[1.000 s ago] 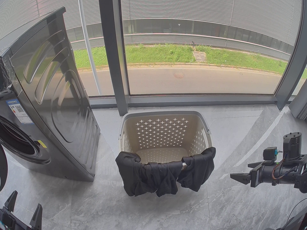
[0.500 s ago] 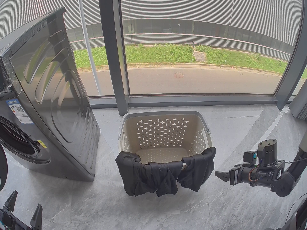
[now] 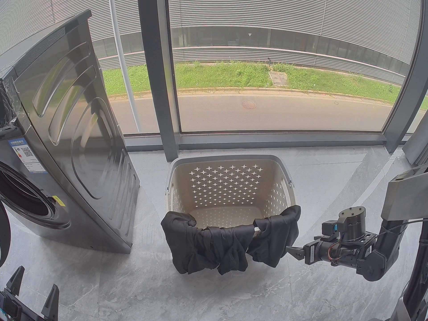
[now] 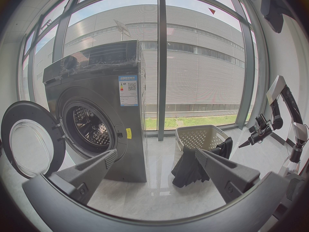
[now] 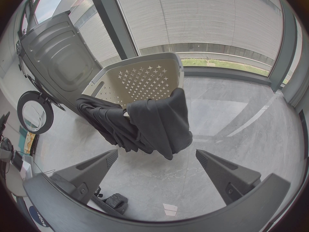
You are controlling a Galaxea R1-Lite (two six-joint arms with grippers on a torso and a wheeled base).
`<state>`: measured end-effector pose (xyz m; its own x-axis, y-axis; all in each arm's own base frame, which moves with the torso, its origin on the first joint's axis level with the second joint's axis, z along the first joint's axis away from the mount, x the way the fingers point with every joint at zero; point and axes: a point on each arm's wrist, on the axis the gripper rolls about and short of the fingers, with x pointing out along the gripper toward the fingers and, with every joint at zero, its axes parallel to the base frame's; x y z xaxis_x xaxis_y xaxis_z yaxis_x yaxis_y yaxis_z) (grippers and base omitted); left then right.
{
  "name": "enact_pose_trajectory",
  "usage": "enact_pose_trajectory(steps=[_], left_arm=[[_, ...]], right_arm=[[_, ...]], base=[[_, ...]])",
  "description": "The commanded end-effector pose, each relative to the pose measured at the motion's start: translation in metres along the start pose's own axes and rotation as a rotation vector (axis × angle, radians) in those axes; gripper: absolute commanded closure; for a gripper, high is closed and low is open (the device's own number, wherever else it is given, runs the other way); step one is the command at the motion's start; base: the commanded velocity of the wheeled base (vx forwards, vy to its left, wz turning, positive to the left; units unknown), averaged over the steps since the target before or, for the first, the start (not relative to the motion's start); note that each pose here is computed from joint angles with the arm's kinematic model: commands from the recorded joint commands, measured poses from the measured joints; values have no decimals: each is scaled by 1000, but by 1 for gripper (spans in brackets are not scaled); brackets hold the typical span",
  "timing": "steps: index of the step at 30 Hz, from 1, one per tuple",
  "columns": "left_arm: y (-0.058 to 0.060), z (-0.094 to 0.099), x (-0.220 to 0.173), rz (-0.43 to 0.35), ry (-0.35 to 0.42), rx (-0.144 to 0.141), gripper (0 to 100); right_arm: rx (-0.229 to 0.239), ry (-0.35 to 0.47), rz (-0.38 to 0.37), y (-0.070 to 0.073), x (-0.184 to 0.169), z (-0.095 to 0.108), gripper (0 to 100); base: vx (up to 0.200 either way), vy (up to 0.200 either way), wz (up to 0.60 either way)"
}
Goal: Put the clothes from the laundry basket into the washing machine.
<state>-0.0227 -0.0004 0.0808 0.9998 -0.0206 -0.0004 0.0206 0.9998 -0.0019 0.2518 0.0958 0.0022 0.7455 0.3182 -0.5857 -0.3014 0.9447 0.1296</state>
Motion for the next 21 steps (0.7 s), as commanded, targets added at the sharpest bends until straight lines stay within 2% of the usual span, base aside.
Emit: enact_pose_trajectory(steps=[1, 9, 21], left_arm=[[0, -5, 0, -1, 0, -1, 0], [0, -5, 0, 1, 0, -1, 0], [0, -5, 0, 1, 0, 0, 0]], right_arm=[[-17, 15, 17, 5, 21, -4, 0], [-28, -21, 37, 12, 45, 3, 0], [-27, -62, 39, 12, 68, 6, 0]], base=[[0, 0, 0], [0, 0, 0], [0, 0, 0]])
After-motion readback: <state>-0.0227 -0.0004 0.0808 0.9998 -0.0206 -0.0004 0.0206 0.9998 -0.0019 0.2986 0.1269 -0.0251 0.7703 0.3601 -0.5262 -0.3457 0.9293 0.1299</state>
